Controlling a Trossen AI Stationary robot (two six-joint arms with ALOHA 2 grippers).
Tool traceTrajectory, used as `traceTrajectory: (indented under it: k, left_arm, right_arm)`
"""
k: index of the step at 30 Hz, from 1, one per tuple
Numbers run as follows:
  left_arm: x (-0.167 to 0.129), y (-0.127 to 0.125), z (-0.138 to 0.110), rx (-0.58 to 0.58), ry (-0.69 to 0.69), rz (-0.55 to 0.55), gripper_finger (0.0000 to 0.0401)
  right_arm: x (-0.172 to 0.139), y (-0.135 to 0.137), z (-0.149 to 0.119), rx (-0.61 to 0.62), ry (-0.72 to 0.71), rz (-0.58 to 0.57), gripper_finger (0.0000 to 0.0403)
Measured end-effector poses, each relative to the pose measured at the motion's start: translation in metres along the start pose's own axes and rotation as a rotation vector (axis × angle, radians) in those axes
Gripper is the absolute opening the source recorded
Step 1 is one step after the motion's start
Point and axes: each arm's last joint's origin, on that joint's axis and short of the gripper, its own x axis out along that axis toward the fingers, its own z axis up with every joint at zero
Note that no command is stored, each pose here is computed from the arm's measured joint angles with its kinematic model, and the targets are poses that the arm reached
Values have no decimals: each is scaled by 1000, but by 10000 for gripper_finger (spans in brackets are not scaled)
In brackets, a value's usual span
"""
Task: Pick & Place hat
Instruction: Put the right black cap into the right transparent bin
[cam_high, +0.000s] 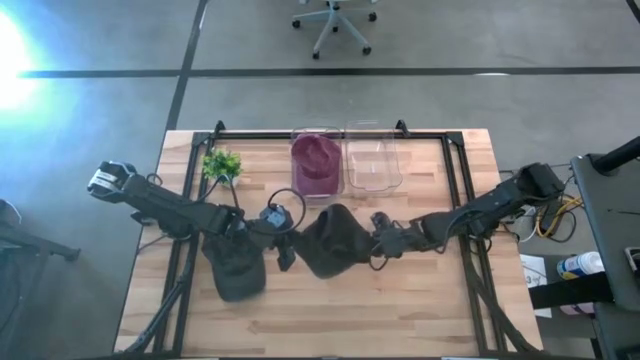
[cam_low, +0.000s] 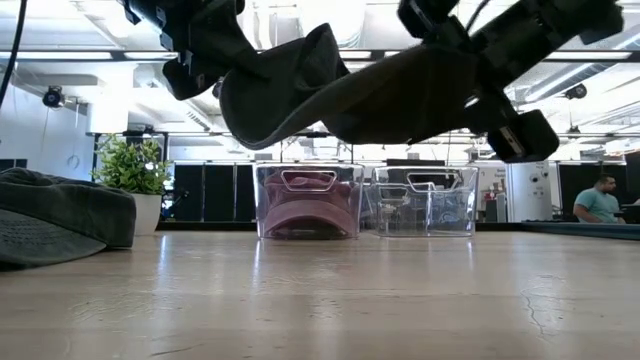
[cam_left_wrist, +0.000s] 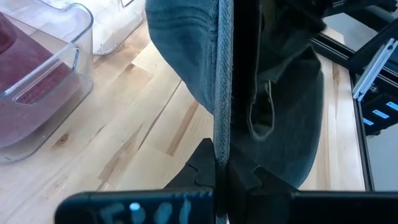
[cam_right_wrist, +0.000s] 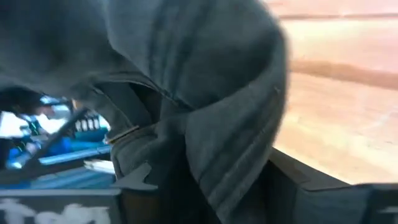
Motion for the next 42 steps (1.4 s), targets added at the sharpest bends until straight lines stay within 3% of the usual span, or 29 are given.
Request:
traceTrajectory:
  k: [6, 11, 17, 23, 26, 29, 42]
  left_arm:
    - [0, 0, -2, 6, 25, -15, 5]
    - [1, 0, -2, -2, 38, -28, 5]
    - [1, 0, -2, -10, 34, -24, 5]
    - [0, 0, -3, -10, 46, -31, 5]
    - [1, 0, -3, -8, 48, -26, 5]
    - [1, 1, -3, -7, 48, -20, 5]
    - [0, 2, -3, 12, 32, 9, 5]
  right_arm:
    - [20, 14, -8, -122, 45, -103, 155]
    - [29, 29, -3, -226, -15, -239, 178]
    - [36, 57, 11, -357, -60, -268, 209]
    - [41, 68, 6, -478, 34, -376, 225]
    - [35, 64, 2, -546, 77, -492, 232]
    - [25, 66, 0, -587, 101, -537, 240]
    - [-19, 85, 9, -653, 98, -475, 279]
